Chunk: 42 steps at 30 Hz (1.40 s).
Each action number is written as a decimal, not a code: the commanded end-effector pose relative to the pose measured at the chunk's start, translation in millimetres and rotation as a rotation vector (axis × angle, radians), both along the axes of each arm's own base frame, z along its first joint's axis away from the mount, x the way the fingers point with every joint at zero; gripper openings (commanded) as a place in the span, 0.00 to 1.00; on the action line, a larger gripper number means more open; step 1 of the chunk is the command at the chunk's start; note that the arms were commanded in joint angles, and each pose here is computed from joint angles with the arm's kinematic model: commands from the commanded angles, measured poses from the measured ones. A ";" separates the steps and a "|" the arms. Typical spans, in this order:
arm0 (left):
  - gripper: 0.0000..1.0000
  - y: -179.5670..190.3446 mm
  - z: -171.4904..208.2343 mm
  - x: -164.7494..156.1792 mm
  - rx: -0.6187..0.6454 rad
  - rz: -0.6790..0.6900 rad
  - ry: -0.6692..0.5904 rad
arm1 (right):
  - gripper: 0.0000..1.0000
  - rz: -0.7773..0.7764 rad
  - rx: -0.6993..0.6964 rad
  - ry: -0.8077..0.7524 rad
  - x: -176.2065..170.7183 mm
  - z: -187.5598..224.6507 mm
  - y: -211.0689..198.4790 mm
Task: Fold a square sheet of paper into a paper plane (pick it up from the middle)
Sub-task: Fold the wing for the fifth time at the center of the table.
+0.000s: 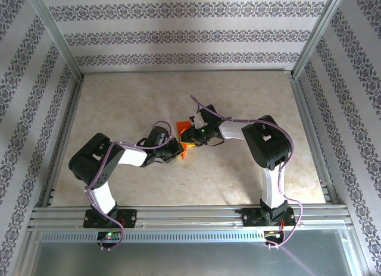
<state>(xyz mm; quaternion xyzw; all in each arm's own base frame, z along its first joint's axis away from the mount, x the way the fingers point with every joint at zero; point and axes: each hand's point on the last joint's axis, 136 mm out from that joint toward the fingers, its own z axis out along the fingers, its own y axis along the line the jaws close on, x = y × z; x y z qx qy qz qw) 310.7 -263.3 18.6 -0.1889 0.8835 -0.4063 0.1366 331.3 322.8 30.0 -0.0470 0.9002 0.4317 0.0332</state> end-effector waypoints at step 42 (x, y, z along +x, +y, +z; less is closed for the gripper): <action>0.04 -9.3 14.0 -3.2 0.016 -0.092 -0.004 | 0.29 -0.101 -0.240 0.103 -3.8 -54.2 -25.9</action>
